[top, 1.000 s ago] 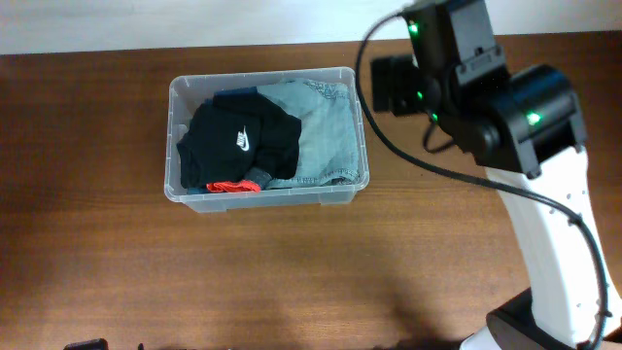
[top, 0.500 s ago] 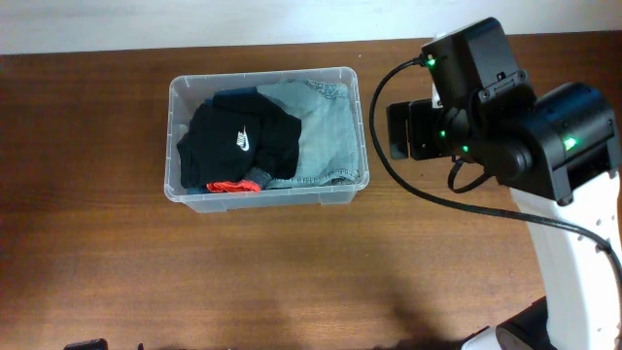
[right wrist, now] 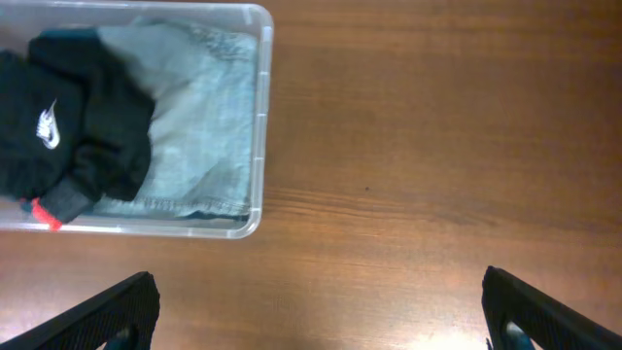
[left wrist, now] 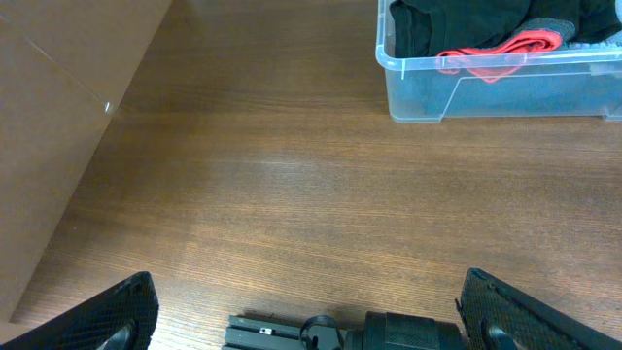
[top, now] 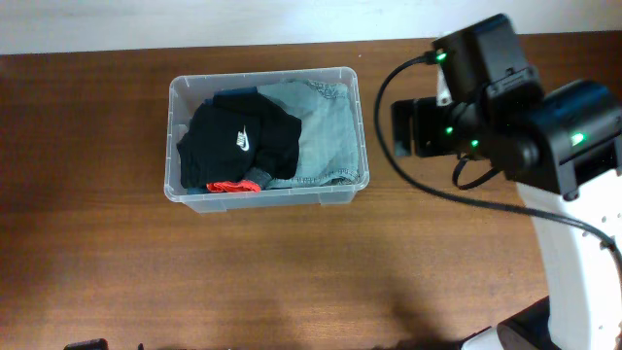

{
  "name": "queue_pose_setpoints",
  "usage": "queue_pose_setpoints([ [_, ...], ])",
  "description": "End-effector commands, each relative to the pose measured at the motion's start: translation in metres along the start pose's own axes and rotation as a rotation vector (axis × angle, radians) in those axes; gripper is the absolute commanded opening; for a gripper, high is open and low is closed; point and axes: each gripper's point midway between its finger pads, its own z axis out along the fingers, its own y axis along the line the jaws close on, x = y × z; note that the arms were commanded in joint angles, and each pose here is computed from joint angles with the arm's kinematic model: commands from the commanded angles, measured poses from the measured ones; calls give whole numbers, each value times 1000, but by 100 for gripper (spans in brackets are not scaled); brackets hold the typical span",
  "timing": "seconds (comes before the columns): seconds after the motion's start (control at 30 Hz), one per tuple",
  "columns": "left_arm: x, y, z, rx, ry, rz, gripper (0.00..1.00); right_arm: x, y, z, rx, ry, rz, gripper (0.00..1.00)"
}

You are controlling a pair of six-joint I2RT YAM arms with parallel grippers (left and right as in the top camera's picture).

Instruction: Pack container

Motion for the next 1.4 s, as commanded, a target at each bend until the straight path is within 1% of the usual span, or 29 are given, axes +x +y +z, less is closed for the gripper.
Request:
queue_pose_setpoints([
  [0.0, 0, 1, 0, -6, -1, 4, 99, 1, -13, -5, -16, 1, 54, 99],
  [0.17, 0, 1, 0, -6, -1, 4, 99, -1, -28, -4, 6, 1, 51, 99],
  [0.3, 0, 1, 0, -6, -1, 4, 99, -2, -48, -15, 41, -40, 85, 99],
  [0.47, 0, 1, 0, -6, -1, 4, 99, -3, -65, -26, 36, -184, 145, 98],
  [0.57, 0, 1, 0, -6, -1, 4, 99, 5, -65, -19, -9, -270, 97, 99],
  [0.67, 0, 1, 0, -6, -1, 4, 100, 21, -62, -1, -63, -358, 28, 99],
  [0.9, 0, 1, 0, -6, -1, 4, 99, 80, -65, 57, -138, -575, 31, 98],
  [1.07, 0, 1, 0, -6, -1, 4, 99, 111, -66, 76, -137, -774, 12, 99],
  [1.17, 0, 1, 0, -6, -1, 4, 99, 129, -65, 86, -139, -859, 0, 99],
  [1.37, 0, 1, 0, -6, -1, 4, 100, 151, -61, 97, -159, -955, -23, 98],
])
